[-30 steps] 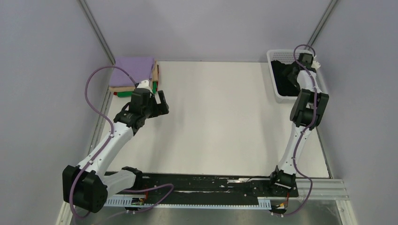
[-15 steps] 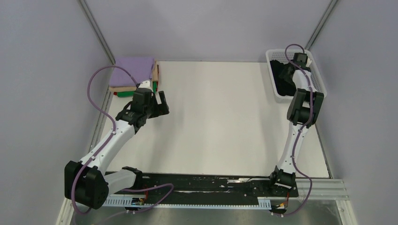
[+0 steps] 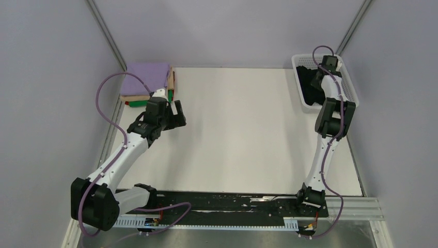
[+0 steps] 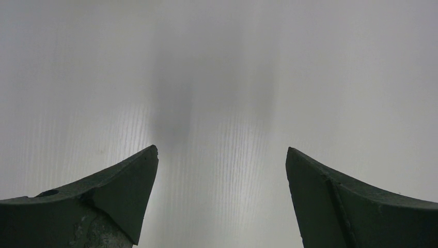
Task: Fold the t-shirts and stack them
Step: Grab crumpled tshirt from bin with the right arm, then move the tshirt to the center of the board, then flatten out the tshirt
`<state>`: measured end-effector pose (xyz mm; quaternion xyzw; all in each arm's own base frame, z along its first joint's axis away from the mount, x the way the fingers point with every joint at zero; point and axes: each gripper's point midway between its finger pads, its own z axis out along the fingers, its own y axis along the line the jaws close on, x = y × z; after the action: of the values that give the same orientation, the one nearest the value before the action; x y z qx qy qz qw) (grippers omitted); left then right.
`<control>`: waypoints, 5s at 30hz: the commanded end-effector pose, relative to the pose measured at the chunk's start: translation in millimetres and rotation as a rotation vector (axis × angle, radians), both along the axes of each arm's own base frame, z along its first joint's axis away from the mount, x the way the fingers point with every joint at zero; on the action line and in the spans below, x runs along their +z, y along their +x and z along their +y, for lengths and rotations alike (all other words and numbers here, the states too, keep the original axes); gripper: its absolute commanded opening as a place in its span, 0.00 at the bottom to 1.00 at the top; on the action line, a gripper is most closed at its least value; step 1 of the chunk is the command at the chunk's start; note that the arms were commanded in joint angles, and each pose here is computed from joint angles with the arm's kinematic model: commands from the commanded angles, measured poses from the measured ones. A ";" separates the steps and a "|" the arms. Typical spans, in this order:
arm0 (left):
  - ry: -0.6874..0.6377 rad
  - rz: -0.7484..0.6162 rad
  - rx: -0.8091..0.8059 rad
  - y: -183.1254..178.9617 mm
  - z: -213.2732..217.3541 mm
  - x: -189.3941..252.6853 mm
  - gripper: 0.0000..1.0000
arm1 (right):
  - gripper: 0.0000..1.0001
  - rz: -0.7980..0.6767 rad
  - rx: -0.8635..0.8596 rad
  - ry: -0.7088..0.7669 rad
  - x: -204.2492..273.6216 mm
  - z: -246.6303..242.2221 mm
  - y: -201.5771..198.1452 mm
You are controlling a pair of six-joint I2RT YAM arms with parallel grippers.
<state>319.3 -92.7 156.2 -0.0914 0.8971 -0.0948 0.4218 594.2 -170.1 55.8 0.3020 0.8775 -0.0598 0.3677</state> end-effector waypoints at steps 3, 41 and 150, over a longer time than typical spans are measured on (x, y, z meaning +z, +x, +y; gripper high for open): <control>-0.045 -0.110 0.005 3.8 -2.8 36.9 1.00 | 0.00 -0.413 0.048 -0.117 192.5 7.6 19.7; -0.169 0.014 0.019 -66.9 -1.3 12.6 1.00 | 1.00 -0.134 0.628 0.071 104.5 276.9 -208.2; -0.007 -0.128 -0.153 21.6 -47.4 91.6 0.00 | 0.00 -0.454 0.814 0.057 197.7 374.0 -146.8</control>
<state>334.1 -160.2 157.4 -0.0139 0.9236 -0.1471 0.3537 452.8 229.9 97.2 -0.0436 0.9115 0.1842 0.3651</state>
